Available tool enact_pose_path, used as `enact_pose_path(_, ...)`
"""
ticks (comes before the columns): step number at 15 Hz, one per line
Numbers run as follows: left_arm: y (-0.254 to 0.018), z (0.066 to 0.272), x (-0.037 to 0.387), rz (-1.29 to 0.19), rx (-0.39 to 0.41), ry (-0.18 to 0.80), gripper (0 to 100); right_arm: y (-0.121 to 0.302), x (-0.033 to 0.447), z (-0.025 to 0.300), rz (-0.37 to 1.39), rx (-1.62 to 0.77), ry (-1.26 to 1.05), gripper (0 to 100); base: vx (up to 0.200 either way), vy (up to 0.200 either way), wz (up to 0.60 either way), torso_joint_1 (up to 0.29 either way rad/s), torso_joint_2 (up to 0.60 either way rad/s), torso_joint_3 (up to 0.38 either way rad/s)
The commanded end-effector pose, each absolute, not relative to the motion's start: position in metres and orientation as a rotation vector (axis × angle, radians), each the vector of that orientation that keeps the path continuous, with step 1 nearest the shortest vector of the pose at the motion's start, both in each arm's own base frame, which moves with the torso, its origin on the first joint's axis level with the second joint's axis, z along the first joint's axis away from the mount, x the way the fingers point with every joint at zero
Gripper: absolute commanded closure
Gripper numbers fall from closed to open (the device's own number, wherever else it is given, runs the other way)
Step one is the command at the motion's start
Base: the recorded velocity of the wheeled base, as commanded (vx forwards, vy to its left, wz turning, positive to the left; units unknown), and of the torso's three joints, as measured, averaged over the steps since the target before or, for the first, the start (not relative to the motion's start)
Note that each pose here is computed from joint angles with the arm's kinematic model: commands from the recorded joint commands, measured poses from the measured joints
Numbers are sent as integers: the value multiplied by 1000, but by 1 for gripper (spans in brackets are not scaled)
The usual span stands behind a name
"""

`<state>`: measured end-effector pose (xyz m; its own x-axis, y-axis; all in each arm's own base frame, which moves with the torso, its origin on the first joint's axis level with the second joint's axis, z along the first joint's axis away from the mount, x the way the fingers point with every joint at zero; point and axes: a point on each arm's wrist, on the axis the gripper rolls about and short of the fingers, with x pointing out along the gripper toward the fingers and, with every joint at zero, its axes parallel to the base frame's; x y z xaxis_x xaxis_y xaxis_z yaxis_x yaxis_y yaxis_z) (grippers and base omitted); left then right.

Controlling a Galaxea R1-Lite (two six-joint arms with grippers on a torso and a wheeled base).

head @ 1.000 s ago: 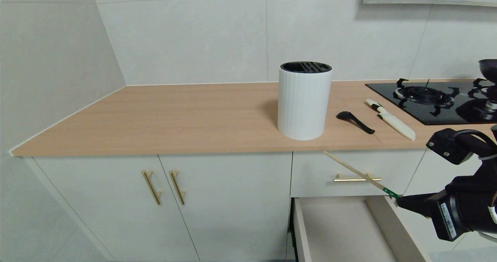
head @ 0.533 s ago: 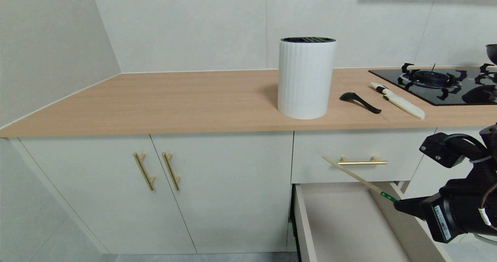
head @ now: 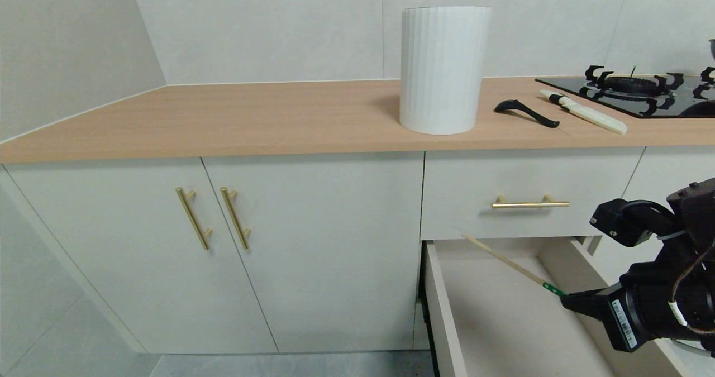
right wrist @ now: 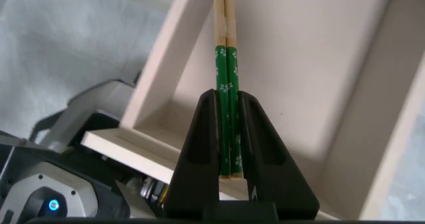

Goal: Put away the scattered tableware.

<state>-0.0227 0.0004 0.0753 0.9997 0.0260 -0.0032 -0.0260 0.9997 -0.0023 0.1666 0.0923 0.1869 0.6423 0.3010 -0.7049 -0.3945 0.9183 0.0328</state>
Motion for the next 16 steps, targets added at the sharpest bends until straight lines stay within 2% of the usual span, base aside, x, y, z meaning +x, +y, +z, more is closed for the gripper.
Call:
enact_pose_path(1, 0, 75, -23, 28, -3, 3, 0, 94, 169, 183, 396, -134, 796, 100, 0, 0, 0, -46, 154, 115)
enact_pose_path(7, 0, 75, -23, 28, -3, 3, 0, 100, 181, 164, 394, -181, 879, 100, 0, 0, 0, -6, 24, 14)
enact_pose_path(13, 0, 75, -23, 28, -3, 3, 0, 119, 221, 114, 342, -214, 1053, 100, 0, 0, 0, 0, 0, 0)
enact_pose_path(16, 0, 75, -23, 28, -3, 3, 0, 127, 247, 90, 274, -112, 1049, 100, 0, 0, 0, 0, 0, 0)
